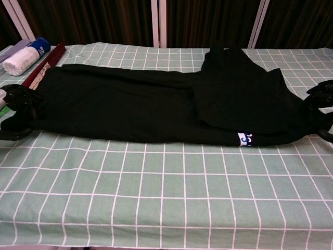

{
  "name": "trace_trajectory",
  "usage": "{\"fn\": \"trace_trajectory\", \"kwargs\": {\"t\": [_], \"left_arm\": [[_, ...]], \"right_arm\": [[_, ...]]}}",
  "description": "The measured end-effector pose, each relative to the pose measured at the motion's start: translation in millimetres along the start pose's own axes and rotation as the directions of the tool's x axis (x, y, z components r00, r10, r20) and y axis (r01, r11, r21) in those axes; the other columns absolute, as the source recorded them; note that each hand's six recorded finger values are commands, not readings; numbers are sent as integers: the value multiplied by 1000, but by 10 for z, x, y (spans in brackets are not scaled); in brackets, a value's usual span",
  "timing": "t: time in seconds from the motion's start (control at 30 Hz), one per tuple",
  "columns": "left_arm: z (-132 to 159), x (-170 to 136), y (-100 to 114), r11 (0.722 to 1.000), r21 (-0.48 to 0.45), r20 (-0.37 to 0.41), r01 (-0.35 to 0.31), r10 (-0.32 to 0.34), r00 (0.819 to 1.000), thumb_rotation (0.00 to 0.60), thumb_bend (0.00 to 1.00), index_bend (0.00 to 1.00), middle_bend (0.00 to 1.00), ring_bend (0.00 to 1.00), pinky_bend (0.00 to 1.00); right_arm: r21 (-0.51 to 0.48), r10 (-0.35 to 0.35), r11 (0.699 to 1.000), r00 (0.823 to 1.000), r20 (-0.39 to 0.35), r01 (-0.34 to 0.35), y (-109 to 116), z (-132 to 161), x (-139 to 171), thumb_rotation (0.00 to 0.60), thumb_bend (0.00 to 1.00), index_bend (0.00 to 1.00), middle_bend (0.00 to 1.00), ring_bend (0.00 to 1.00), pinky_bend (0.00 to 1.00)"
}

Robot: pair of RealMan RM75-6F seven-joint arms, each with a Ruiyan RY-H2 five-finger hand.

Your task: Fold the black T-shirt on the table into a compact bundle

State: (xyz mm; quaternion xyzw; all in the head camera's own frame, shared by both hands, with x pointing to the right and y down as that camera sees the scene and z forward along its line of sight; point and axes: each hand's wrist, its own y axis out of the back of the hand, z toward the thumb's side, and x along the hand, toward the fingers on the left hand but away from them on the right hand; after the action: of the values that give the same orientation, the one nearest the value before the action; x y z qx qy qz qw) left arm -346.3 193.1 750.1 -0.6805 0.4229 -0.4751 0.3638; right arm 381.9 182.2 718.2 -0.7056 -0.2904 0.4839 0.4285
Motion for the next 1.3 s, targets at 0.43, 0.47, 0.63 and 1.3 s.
{"fn": "trace_trajectory", "kwargs": {"t": [0.43, 0.47, 0.63, 1.3], "left_arm": [[-27, -838, 78, 1000, -13, -54, -15, 14, 998, 600, 490, 574, 252, 145, 201], [-26, -897, 79, 1000, -12, -59, -14, 13, 998, 600, 490, 574, 252, 145, 200], [11, -1190, 81, 1000, 11, -71, -4, 4, 997, 600, 491, 574, 252, 145, 199], [83, -1334, 325, 1000, 9, -67, 19, -18, 998, 465, 366, 40, 104, 68, 184]], "right_arm": [[-24, 27, 999, 999, 30, -26, 34, -57, 780, 600, 521, 697, 342, 122, 109], [-27, 30, 999, 999, 32, -30, 25, -49, 829, 600, 521, 697, 341, 122, 109], [-37, 39, 999, 999, 38, -37, 6, 6, 1024, 600, 522, 697, 341, 122, 109], [-29, -3, 1000, 1000, -14, 3, 544, 172, 950, 600, 0, 0, 105, 0, 6]]}}
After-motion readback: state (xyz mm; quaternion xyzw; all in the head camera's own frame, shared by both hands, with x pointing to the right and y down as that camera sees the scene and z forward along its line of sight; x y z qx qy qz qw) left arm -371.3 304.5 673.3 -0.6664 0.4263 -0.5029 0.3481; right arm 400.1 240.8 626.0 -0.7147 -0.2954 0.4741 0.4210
